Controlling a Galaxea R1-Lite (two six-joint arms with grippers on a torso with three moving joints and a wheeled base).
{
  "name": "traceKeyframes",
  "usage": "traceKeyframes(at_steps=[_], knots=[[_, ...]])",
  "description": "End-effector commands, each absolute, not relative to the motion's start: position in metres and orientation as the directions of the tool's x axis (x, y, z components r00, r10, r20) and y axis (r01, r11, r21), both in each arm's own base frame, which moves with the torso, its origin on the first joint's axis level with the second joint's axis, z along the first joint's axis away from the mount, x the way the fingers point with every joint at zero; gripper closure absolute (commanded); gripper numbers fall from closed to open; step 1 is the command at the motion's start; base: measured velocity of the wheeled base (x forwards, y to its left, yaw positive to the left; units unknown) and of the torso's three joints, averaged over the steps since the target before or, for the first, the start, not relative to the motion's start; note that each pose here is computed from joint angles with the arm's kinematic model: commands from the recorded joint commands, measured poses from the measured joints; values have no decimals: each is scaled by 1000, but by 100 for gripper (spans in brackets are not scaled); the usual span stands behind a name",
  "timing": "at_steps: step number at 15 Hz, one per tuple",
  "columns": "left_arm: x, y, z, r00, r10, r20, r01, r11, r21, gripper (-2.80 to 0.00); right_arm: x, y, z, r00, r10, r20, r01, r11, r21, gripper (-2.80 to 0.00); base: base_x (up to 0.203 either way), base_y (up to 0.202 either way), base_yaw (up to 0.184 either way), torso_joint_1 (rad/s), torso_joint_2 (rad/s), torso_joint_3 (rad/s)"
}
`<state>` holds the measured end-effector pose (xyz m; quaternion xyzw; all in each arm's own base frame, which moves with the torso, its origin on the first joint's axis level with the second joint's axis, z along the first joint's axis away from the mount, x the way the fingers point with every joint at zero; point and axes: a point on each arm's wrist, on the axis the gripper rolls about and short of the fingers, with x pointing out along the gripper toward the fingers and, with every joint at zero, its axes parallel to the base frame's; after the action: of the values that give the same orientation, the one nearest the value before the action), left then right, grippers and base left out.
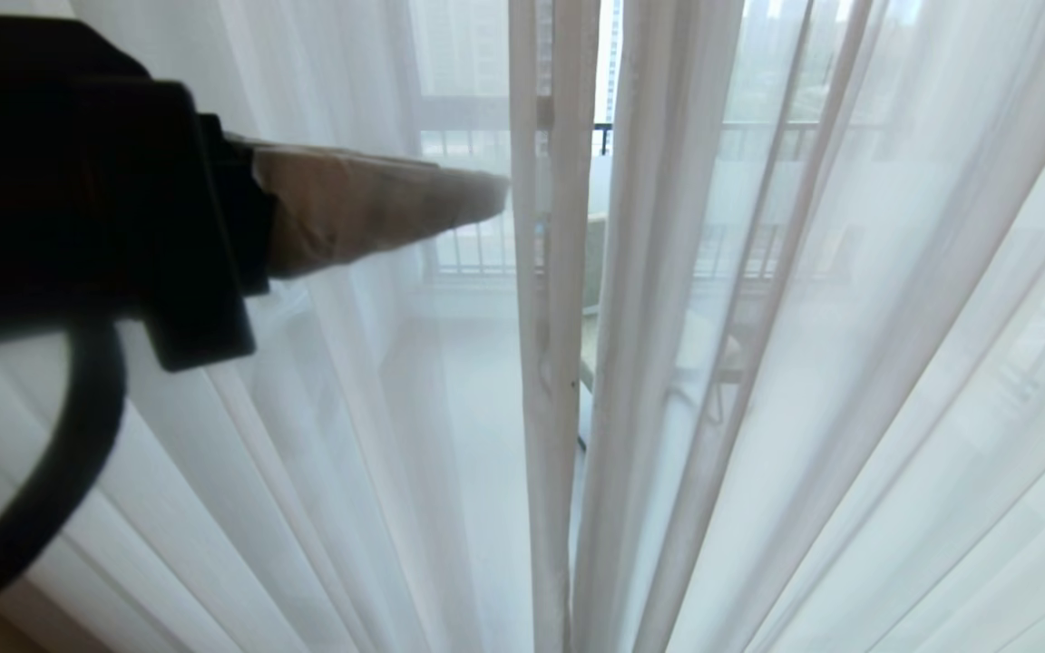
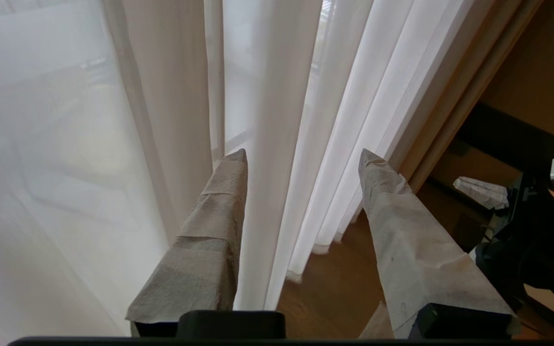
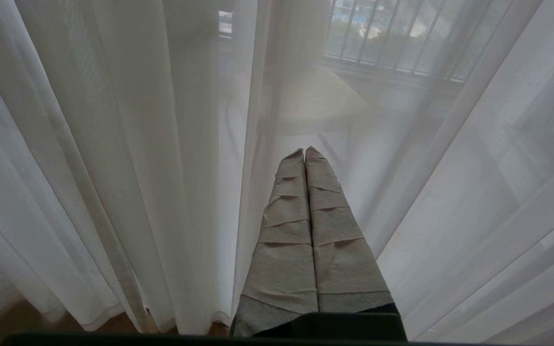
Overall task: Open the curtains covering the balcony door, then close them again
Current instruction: Pull the inner curtains open on both sides
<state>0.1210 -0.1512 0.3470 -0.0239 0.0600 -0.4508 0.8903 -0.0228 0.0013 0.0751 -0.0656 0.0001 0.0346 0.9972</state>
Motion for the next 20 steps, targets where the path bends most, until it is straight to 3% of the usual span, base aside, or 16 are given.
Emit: traceKeyframes(at_steps=[1,8,20], knots=[[126,-159,346,582,-807,-96,802,590,-95,-280,-23,1,75,998,69,-5,-69,989,-131,0,0,0,0,0,0,0],[154,-191,354,662,-744,-96,742,668,-58,-280,-23,1,75,998,71,-5,-70,989,-132,0,0,0,0,0,0,0],[215,-231,377,868,-497,-9,496,867,50,-280,-23,1,75,998,70,-5,-70,989,-131,0,0,0,0,0,0,0]])
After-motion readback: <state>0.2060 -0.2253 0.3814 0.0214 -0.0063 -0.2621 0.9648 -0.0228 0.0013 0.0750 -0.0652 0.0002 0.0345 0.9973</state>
